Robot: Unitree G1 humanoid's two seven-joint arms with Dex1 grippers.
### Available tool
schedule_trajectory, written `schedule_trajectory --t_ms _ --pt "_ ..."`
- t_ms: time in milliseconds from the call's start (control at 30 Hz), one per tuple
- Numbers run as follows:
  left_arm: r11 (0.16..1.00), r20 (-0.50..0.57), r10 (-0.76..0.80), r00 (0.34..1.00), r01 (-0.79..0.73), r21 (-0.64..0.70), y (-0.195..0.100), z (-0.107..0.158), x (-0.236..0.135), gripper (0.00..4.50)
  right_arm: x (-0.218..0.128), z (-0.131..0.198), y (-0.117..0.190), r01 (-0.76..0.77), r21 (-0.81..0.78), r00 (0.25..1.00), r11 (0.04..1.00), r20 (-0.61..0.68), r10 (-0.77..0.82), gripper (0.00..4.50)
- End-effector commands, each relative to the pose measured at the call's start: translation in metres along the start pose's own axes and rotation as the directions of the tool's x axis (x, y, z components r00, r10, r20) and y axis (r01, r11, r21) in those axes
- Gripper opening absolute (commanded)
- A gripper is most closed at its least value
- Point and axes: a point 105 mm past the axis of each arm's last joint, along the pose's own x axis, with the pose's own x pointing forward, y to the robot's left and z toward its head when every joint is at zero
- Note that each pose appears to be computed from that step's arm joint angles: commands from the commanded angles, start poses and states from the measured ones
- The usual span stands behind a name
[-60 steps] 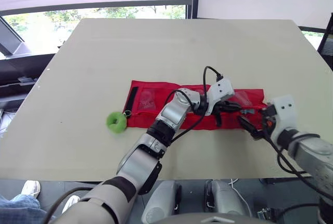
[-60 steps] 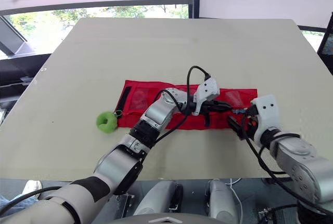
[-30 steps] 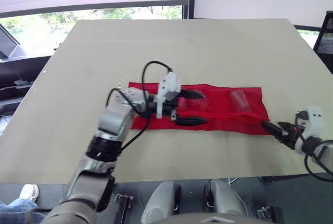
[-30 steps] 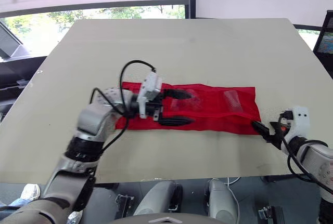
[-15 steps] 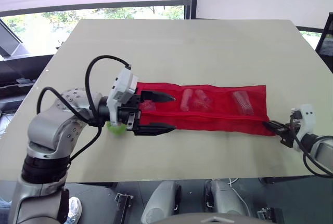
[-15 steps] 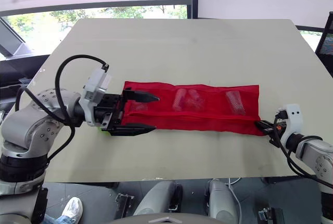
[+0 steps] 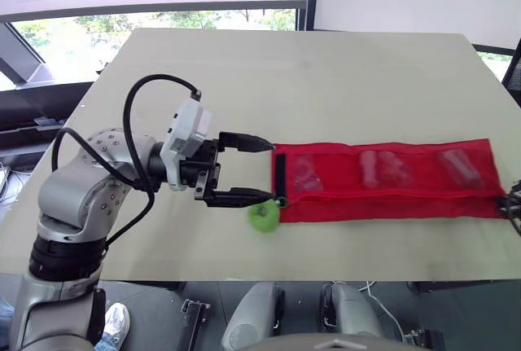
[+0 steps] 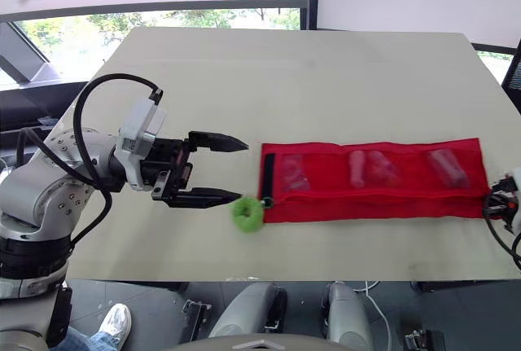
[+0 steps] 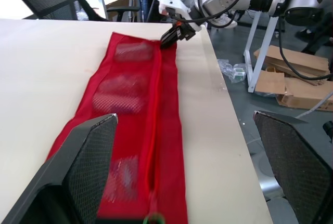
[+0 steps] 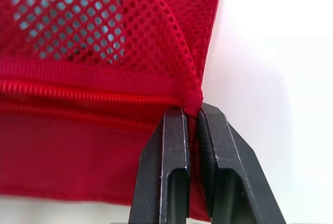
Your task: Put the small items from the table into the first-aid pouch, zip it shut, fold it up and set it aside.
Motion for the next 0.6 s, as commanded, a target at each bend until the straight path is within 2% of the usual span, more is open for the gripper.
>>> schedule_trajectory --t_ms 33,200,267,300,367,433,467,567,600 --pt "0.999 -0.003 0.012 1.0 -0.012 0.034 0.0 0.005 -0.003 4.5 -0.012 0.001 -0.04 0.193 -0.034 0.981 0.981 -0.025 -0.194 0.15" --pt "0.999 0.0 0.018 1.0 -0.018 0.027 0.002 0.004 -0.003 4.5 -0.014 0.002 -0.048 0.232 -0.063 0.972 0.971 -0.028 -0.234 0.15" --pt "0.999 0.0 0.029 1.0 -0.029 0.024 0.004 0.001 -0.005 4.5 -0.015 0.012 -0.038 0.183 -0.1 0.983 0.978 0.025 -0.182 0.15" --pt "0.999 -0.006 0.038 0.999 -0.038 0.022 0.006 -0.001 -0.007 4.5 -0.016 0.015 -0.032 0.151 -0.119 0.988 0.981 0.044 -0.147 0.64" --pt "0.997 -0.023 0.072 0.997 -0.071 0.014 0.011 -0.006 -0.01 4.5 -0.024 0.02 -0.019 0.073 -0.133 0.995 0.988 0.082 -0.063 1.0" --pt "0.994 -0.035 0.109 0.993 -0.109 -0.001 0.018 -0.01 -0.013 4.5 -0.034 0.024 -0.017 0.049 -0.128 0.993 0.99 0.111 -0.035 2.08" --pt "0.992 -0.038 0.128 0.991 -0.128 -0.005 0.022 -0.012 -0.014 4.5 -0.039 0.026 -0.016 0.042 -0.139 0.991 0.989 0.13 -0.024 2.42" --pt "0.982 -0.057 0.182 0.982 -0.185 -0.046 0.035 -0.021 -0.016 4.5 -0.058 0.031 -0.017 0.034 -0.151 0.985 0.988 0.175 -0.007 3.88" --pt "0.979 -0.076 0.193 0.978 -0.197 -0.045 0.038 -0.026 -0.015 4.5 -0.065 0.033 -0.015 0.016 -0.163 0.982 0.987 0.188 0.015 4.04"
